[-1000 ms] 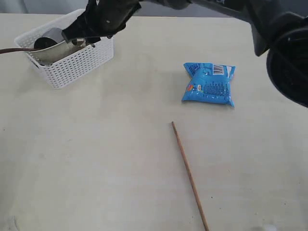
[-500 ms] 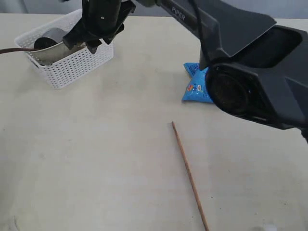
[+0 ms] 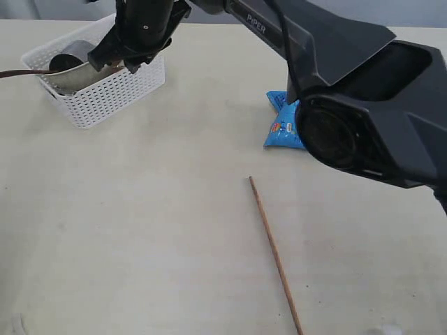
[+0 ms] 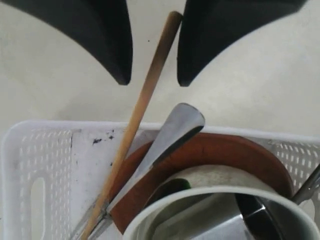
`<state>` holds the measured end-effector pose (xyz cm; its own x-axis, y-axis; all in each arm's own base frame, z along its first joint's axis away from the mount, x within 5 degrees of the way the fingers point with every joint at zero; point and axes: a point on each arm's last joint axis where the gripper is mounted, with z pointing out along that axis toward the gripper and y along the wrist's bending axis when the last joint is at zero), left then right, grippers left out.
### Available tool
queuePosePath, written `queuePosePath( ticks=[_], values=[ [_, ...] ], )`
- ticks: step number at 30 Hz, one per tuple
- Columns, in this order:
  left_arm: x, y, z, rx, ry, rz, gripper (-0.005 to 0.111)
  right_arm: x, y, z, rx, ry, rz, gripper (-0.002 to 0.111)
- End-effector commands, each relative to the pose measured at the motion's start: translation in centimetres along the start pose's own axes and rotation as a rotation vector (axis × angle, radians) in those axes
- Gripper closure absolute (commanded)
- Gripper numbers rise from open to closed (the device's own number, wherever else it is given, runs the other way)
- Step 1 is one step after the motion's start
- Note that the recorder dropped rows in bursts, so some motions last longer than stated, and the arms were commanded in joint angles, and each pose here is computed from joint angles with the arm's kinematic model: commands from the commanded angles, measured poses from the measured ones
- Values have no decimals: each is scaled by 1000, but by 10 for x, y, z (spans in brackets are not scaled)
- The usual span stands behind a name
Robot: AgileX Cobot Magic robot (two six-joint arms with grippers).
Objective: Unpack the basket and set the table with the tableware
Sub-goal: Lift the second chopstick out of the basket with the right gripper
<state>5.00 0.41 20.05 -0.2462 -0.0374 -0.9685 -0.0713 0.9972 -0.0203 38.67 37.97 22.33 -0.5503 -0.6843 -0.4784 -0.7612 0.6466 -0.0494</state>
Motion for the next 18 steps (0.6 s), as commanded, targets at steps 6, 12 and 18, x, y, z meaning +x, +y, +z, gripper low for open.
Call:
queuePosePath(
  ticks=[6, 12, 18],
  values=[
    [2, 0, 0, -2, 1, -1, 107, -3, -4, -2, 6, -26, -11, 87],
    [2, 0, 0, -2, 1, -1, 107, -1, -4, -2, 4, -12, -10, 107],
    [2, 0, 0, -2, 1, -1, 107, -1, -4, -2, 4, -7, -8, 107]
  ],
)
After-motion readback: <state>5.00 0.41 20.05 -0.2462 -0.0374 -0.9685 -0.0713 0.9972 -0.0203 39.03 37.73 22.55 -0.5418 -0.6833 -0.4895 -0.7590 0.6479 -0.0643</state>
